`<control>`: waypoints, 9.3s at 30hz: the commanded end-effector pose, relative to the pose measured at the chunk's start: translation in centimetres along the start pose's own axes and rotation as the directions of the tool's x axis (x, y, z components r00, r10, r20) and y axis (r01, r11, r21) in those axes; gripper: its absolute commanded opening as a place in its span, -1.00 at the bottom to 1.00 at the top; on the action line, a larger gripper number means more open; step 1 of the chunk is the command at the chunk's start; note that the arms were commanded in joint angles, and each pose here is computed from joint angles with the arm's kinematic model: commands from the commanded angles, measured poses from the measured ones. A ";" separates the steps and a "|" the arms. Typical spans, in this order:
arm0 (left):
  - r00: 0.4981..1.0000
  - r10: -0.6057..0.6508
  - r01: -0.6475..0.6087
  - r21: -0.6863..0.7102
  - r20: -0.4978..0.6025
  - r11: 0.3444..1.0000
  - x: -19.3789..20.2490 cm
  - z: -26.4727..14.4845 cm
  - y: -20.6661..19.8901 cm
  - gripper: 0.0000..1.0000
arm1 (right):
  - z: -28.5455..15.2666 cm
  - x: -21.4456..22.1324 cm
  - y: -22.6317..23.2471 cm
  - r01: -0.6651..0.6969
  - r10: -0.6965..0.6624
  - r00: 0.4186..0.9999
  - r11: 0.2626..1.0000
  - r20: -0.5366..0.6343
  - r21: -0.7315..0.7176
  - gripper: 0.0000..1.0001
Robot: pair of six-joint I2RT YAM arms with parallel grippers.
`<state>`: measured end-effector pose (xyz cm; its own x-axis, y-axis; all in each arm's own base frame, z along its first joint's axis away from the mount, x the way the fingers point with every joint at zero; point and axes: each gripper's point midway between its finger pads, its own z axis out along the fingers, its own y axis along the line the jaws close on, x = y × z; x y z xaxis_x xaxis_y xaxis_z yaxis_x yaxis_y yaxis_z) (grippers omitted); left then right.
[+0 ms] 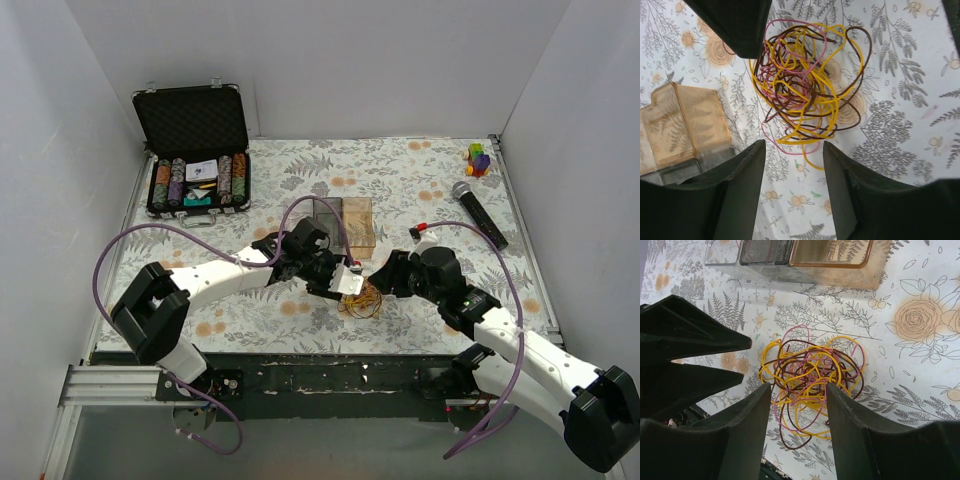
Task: Untangle the cables
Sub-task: Untie the cable.
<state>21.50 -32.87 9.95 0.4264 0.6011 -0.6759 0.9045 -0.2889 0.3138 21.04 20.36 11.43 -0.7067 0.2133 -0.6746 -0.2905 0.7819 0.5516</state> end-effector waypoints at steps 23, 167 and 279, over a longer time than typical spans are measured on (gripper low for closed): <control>0.982 0.187 -0.186 -0.058 0.012 0.981 -0.9 1.7 3.8 -1.00 | 1.1 1.0 0.5 -0.004 0.003 1.000 0.998 -0.029 -0.061 0.06; 0.997 -0.008 -0.004 -0.153 -0.080 0.988 -0.6 -9.8 -5.0 0.90 | 1.1 6.1 -8.0 0.009 0.044 0.991 0.925 -0.130 0.380 -0.39; 0.899 0.419 0.004 -0.961 0.125 0.278 -19.1 -28.1 21.7 -1.00 | 1.1 9.7 -9.6 0.026 0.066 0.975 0.916 -0.214 0.400 -0.61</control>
<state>33.59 -29.55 46.82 0.7284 0.3790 -0.5707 0.2632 0.6144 0.7438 20.24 17.65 2.05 -0.7763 0.2030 -0.5968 -0.0582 0.9196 0.3886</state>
